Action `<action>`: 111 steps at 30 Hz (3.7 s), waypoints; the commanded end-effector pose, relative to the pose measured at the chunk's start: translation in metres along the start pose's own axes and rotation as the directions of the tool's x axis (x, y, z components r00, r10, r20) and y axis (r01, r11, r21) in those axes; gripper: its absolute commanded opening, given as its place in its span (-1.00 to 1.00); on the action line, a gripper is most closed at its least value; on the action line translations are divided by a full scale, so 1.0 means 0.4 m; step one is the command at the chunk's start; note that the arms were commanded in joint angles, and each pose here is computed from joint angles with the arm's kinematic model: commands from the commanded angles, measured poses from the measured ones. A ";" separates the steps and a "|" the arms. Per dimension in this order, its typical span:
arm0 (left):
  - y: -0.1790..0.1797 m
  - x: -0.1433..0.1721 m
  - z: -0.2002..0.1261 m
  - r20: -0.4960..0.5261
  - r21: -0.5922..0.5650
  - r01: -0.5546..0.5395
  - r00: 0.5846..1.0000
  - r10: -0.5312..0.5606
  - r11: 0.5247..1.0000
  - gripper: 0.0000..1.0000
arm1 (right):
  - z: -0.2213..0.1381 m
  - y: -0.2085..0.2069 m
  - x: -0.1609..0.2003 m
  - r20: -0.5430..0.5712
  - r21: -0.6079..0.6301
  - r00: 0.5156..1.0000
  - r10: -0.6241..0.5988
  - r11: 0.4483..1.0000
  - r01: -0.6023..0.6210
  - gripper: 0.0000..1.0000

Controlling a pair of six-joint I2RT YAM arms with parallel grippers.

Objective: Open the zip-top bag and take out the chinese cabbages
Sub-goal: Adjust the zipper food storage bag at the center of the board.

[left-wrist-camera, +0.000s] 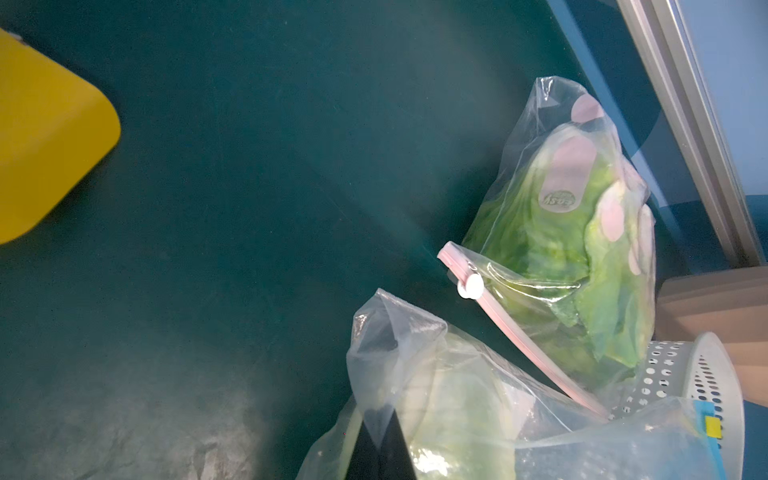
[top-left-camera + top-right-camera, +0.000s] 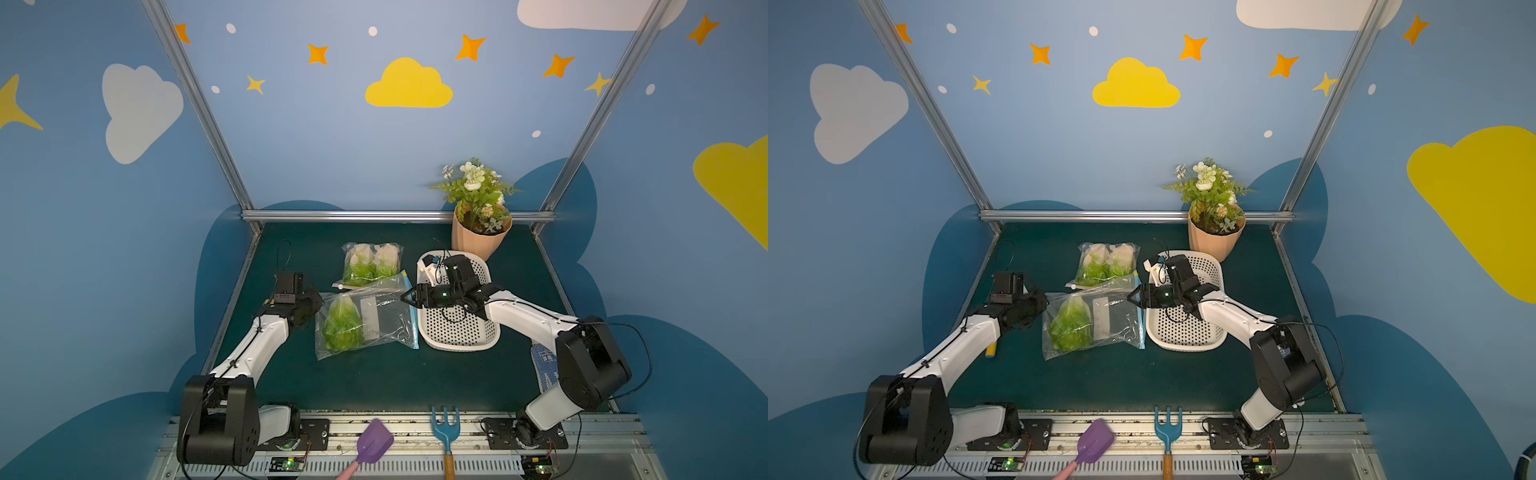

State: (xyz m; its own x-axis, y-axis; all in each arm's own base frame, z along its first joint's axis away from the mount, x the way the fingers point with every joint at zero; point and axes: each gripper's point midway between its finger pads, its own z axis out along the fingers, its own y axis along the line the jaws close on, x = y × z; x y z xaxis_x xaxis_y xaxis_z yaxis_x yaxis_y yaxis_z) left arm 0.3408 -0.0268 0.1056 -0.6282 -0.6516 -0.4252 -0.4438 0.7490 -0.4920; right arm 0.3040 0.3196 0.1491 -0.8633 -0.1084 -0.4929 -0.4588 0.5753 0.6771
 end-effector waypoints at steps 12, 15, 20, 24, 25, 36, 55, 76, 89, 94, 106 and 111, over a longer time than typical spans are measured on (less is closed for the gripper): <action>-0.054 -0.066 -0.073 0.063 0.046 -0.016 0.998 0.013 0.999 -0.91 | 0.041 0.030 -0.007 -0.038 -0.121 0.999 0.022 0.992 -0.026 -1.00; -0.074 -0.091 -0.131 0.102 0.057 -0.032 0.994 0.026 0.998 -0.91 | 0.035 0.022 0.002 -0.028 -0.113 0.999 0.029 0.993 -0.032 -1.00; -0.115 -0.104 -0.227 0.124 0.108 -0.070 0.991 0.056 0.992 -0.91 | 0.037 0.028 0.020 -0.029 -0.152 0.998 0.053 0.987 -0.057 -1.00; -0.139 -0.100 -0.282 0.120 0.151 -0.061 0.992 0.043 0.987 -0.91 | 0.040 0.024 0.031 -0.033 -0.160 0.997 0.068 0.984 -0.073 -1.00; -0.157 -0.088 -0.296 0.094 0.189 -0.057 0.995 0.040 0.980 -0.91 | 0.040 0.023 0.033 -0.034 -0.161 0.997 0.070 0.984 -0.075 -1.00; -0.197 -0.021 -0.318 -0.032 0.317 0.006 0.999 0.004 0.949 -0.91 | 0.049 0.035 0.042 -0.046 -0.172 0.997 0.069 0.982 -0.076 -1.00; -0.079 -0.042 -0.234 -0.016 0.106 -0.020 1.000 0.022 0.994 -0.91 | 0.005 0.092 0.073 -0.028 -0.246 0.999 0.029 0.969 -0.035 -1.00; -0.128 -0.113 -0.387 0.062 0.176 -0.012 0.998 0.001 0.984 -0.91 | 0.046 0.020 0.140 -0.103 -0.178 0.988 0.118 0.975 -0.135 -1.00; -0.069 -0.070 -0.280 -0.017 0.118 0.008 1.000 -0.006 0.993 -0.91 | 0.027 0.063 0.140 -0.119 -0.188 0.991 0.066 0.978 -0.088 -1.00; -0.039 -0.080 -0.185 -0.055 0.055 -0.005 0.998 0.008 0.998 -0.91 | 0.011 0.104 0.145 -0.118 -0.201 0.993 0.020 0.979 -0.044 -1.00; 0.044 -0.098 -0.042 -0.218 -0.141 -0.112 0.973 0.079 0.984 -0.91 | -0.023 0.120 0.124 -0.077 -0.173 0.997 -0.018 0.985 0.005 0.28; 0.072 -0.094 -0.010 -0.246 -0.171 -0.110 0.967 0.065 0.979 -0.91 | -0.047 0.087 0.132 -0.052 -0.097 0.999 -0.014 0.995 0.009 0.14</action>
State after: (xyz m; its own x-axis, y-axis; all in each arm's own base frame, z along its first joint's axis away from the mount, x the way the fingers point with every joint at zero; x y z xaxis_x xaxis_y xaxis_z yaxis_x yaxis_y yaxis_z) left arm 0.3498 0.0119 0.1125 -0.7845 -0.5663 -0.2527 -0.4770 0.8114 -0.3376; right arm 0.2359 0.3291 0.1603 -0.8731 -0.1666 -0.4581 -0.4815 0.4422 0.7568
